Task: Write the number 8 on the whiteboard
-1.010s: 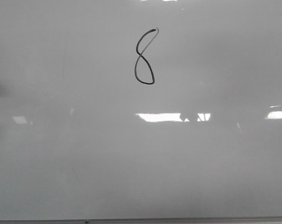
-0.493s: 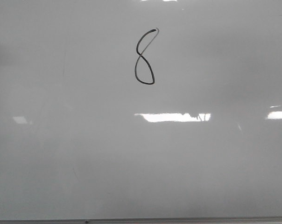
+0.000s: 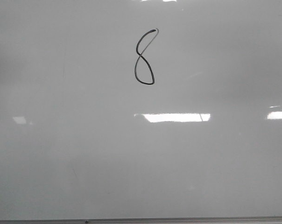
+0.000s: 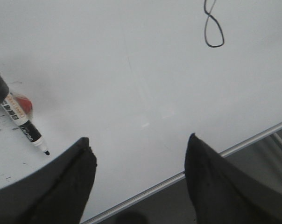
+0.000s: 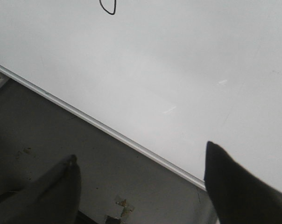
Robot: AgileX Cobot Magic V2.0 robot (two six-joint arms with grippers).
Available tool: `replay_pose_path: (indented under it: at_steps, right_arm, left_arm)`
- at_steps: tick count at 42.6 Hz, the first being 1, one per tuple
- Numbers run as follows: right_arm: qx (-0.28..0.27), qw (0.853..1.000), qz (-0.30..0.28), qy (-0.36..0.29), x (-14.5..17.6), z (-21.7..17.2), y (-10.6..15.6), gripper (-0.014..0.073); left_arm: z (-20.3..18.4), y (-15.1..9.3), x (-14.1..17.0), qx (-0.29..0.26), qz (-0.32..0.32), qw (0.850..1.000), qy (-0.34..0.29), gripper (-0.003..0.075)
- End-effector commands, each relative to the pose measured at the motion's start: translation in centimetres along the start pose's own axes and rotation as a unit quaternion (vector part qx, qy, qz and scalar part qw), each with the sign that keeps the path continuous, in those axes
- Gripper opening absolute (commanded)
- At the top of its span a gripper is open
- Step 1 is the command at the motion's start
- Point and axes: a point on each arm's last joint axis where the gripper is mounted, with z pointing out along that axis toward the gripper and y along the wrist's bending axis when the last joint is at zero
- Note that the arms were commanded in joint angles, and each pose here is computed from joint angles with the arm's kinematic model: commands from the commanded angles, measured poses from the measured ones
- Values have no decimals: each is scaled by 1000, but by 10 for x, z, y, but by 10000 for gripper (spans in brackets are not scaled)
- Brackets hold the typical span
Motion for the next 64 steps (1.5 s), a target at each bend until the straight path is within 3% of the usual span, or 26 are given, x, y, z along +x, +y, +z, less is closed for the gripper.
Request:
replay_pose_path:
  at_steps: [1,6,16,24,50,55,64]
  right_arm:
    - [8,999,0,-39,-10,-5,-2,567]
    - [8,999,0,-37,-9,-3,-2,449]
    - [8,999,0,-37,-9,-3,-2,88]
    - [8,999,0,-37,-9,-3,-2,-74]
    - [9,999,0,-31,-8,-3,-2,-69]
    - [9,999,0,-31,-8,-3,-2,-69]
    - [9,999,0,-31,-8,-3,-2,-69]
  left_arm:
    - [-11,-4,-10,17,4,998,-52,417]
    - [-11,-4,-10,18,4,998,-52,381]
    - [-11,-4,-10,18,4,998,-52,146]
    - [-11,-4,-10,18,4,998,-52,-15]
    - [-12,-4,-10,19,5,998,-56,-21]
    - [-20,6,-8,-13,-4,997,-71,-20]
    - [-31,24,19,-65,-39,981,-177,-20]
